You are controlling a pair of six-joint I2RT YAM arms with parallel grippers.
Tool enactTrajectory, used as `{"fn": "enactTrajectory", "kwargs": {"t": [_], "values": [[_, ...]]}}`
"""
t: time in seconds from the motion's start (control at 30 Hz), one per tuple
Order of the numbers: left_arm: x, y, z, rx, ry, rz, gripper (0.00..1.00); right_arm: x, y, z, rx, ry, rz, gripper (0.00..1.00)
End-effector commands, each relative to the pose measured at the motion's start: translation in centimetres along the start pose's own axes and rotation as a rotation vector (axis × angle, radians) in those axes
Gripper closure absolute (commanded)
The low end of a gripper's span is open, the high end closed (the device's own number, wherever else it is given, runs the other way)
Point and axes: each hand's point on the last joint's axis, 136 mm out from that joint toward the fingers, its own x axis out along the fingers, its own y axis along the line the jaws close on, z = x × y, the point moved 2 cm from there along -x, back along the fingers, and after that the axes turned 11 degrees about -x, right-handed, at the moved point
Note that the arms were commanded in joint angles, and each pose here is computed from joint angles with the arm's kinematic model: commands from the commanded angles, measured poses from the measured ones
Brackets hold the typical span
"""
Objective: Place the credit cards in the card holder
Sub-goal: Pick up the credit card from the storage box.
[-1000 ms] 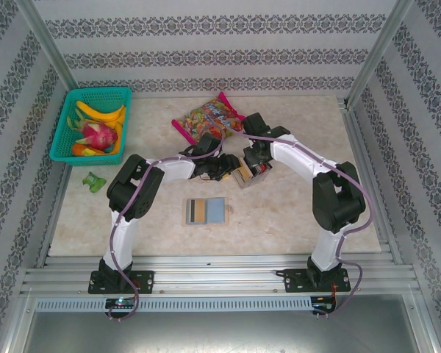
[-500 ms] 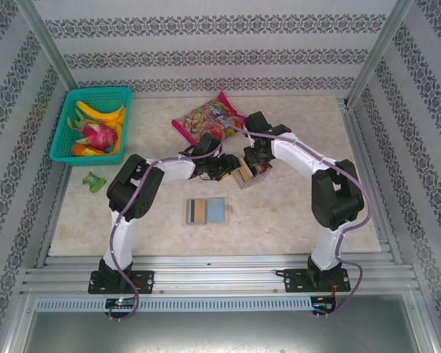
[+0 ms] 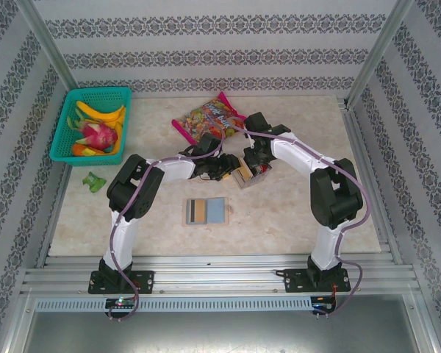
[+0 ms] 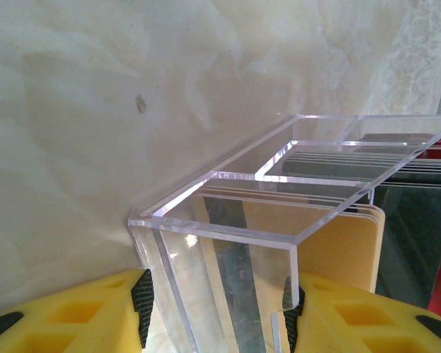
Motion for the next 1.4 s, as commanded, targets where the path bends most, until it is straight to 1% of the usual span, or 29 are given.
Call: {"fn": "enactTrajectory", "kwargs": {"t": [0.0, 0.07, 0.2, 0.3, 0.4, 0.5, 0.73, 0.87, 1.07, 1.17, 1.27, 1.37], "values": [[0.3, 0.0, -0.3, 0.001, 0.006, 0.017, 0.48, -1.4, -0.9, 0.5, 0.022, -0.023, -0.029, 0.89], [0.3, -0.1, -0.2, 0.000, 0.006, 0.016, 0.48, -2.0, -0.9, 0.6, 0.025, -0.036, -0.031, 0.91], [0.2, -0.2, -0.2, 0.002, 0.005, 0.016, 0.48, -3.2, -0.6, 0.7, 0.031, -0.054, -0.044, 0.92], [0.1, -0.4, -0.2, 0.005, 0.003, 0.016, 0.48, -4.1, -0.6, 0.6, 0.105, -0.067, -0.082, 0.92], [0.0, -0.4, -0.2, 0.009, 0.002, 0.017, 0.48, -3.8, -0.7, 0.4, 0.154, -0.060, -0.106, 0.91], [-0.1, -0.4, -0.3, 0.009, 0.004, 0.021, 0.48, -3.5, -0.4, 0.3, 0.163, -0.049, -0.135, 0.92], [-0.3, -0.4, -0.3, 0.012, 0.004, 0.023, 0.48, -3.3, 0.8, 0.8, 0.138, -0.050, -0.138, 0.92], [-0.5, -0.5, -0.3, 0.017, 0.001, 0.024, 0.48, -3.4, 1.5, 1.5, 0.066, -0.048, -0.083, 0.91], [-0.7, -0.9, -0.3, 0.022, -0.001, 0.020, 0.48, -5.7, 0.4, 2.5, 0.026, -0.109, -0.107, 0.91], [-0.8, -1.1, -0.3, 0.028, 0.000, 0.013, 0.48, -7.2, -0.4, 2.7, 0.036, -0.149, -0.116, 0.95], [-1.1, -1.6, -0.3, 0.037, -0.003, -0.002, 0.48, -9.2, -0.9, 2.6, 0.077, -0.190, -0.119, 0.97], [-1.5, -2.0, -0.3, 0.048, -0.014, -0.001, 0.48, -10.7, -1.8, 2.1, 0.161, -0.226, -0.170, 1.00]]}}
